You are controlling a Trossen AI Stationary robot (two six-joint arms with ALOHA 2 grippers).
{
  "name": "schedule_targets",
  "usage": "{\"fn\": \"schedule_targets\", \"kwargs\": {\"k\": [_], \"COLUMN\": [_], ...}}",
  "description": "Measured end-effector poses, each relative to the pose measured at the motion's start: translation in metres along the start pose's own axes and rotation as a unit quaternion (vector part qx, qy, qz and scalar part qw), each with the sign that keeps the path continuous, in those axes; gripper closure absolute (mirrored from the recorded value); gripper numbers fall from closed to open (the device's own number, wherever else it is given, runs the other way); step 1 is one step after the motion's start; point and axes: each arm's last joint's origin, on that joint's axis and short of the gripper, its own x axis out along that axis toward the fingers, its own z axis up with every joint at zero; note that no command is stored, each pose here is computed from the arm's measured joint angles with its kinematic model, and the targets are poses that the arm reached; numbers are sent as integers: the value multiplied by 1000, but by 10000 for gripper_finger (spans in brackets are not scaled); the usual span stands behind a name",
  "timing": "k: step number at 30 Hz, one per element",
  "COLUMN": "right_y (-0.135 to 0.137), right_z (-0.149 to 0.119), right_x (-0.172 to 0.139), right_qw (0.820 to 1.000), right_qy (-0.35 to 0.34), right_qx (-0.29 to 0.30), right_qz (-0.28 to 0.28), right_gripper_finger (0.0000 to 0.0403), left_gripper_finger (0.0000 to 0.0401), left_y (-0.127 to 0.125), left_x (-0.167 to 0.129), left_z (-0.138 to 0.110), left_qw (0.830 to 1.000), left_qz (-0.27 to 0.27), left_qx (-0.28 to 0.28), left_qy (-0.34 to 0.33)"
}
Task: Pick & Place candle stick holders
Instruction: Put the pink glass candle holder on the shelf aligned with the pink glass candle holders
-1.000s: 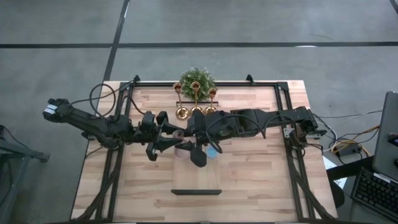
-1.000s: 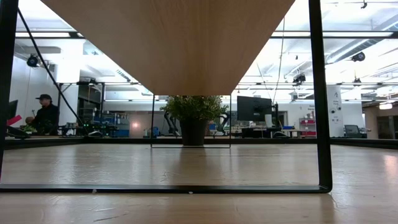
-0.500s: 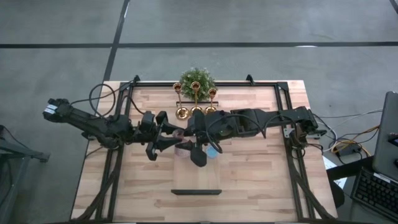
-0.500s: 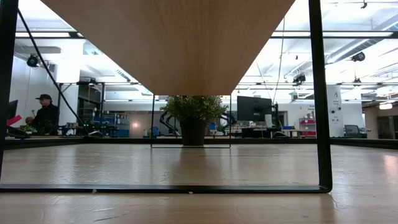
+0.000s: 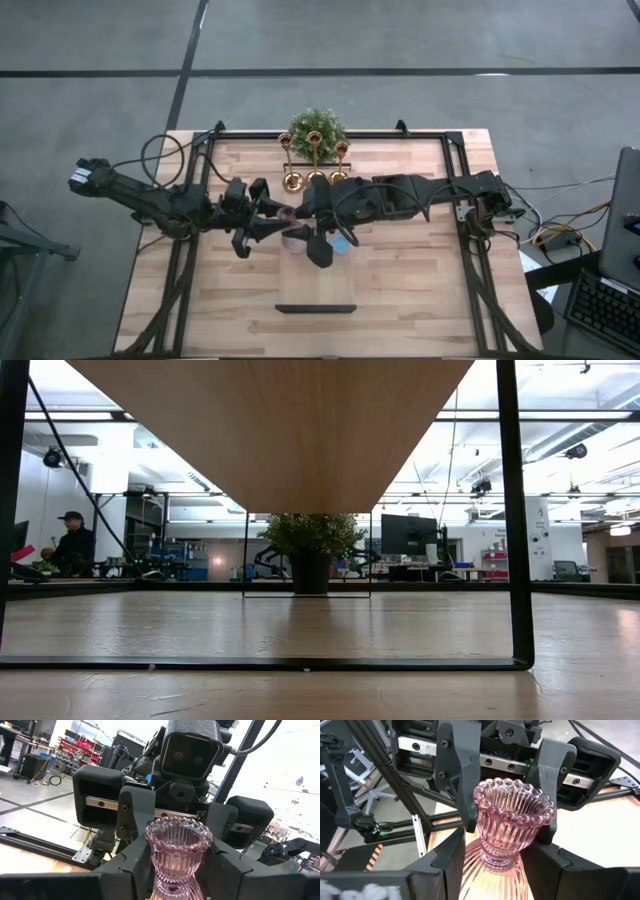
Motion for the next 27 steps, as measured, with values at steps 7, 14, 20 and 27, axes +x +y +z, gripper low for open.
{"fn": "schedule_targets", "kwargs": {"k": [7, 14, 20, 27], "right_y": [-2, -3, -3, -4], "right_z": [3, 5, 5, 0], "right_x": [1, 1, 1, 8], "right_qw": [1000, 1000, 1000, 1000], "right_qy": [-15, -25, -25, -14], "right_qx": [0, 3, -6, -26], "right_qz": [-9, -7, -7, -5], "right_gripper_finger": [238, 261, 277, 296], "left_gripper_finger": [246, 246, 212, 141], "left_y": [0, -1, -2, 0], "left_x": [0, 0, 0, 5], "left_z": [1, 1, 2, -2], "left_qw": [1000, 1000, 1000, 998], "left_qz": [-1, -10, -17, -5], "left_qx": [-1, 8, -20, -61], "left_qy": [-2, -1, 1, 5]}}
